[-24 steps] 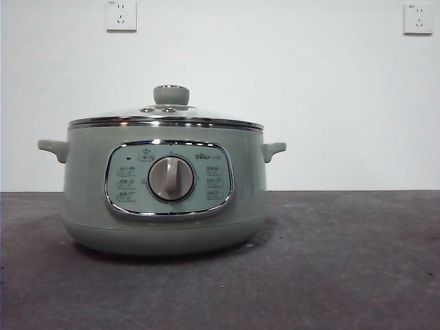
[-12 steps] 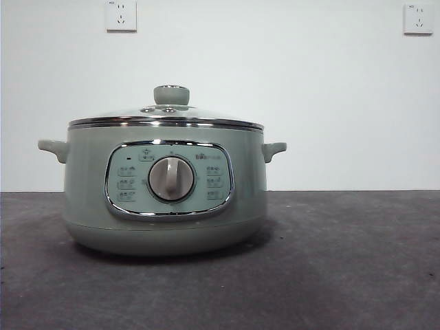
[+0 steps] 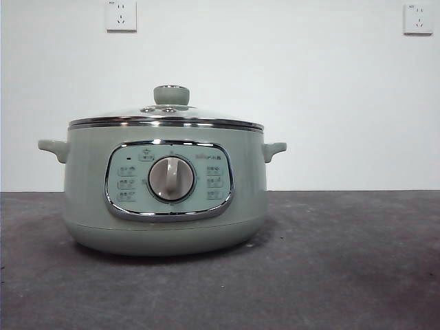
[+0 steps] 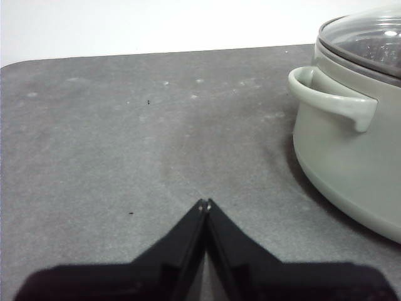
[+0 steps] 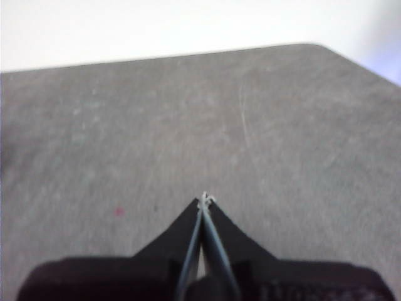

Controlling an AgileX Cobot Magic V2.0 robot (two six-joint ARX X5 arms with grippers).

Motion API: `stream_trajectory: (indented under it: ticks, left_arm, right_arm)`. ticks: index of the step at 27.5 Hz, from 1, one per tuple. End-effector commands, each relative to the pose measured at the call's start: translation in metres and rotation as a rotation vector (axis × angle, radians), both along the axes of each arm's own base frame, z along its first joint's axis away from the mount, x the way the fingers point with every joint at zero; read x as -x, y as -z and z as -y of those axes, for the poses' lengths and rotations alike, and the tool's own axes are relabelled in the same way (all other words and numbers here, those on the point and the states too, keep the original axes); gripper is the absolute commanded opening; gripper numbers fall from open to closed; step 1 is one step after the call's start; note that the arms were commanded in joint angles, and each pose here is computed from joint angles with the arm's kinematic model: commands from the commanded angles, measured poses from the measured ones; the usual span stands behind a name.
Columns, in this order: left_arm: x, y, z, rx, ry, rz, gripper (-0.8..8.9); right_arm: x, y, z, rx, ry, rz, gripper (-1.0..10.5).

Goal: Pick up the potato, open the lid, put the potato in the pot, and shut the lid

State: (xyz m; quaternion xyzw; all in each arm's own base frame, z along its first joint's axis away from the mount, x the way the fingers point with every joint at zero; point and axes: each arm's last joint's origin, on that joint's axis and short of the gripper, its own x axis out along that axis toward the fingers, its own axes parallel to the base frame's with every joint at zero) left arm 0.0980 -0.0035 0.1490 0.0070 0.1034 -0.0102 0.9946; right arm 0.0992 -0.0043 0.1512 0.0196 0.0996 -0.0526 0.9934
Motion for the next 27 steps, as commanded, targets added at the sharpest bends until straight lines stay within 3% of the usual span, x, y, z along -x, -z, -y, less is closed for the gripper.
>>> stream_trajectory:
  ticks: [1,6,27]
  left_arm:
    - [-0.0005,0.0031,-0.0001,-0.012,0.004,-0.004,-0.03]
    - [-0.0005,0.0030,-0.0001,-0.012,0.004,-0.004,-0.03]
    - [-0.0009,0.0037,-0.0001,-0.012,0.004,-0.014,-0.03]
  right_arm:
    - [0.0014,0.0052,0.0000,0.042,-0.009,-0.032,0.0]
    - [0.0036,0.0008,-0.0001,0.096,-0.019,0.018,0.0]
    - [0.0035,0.0012,-0.0003,0.076,-0.022,0.016,0.0]
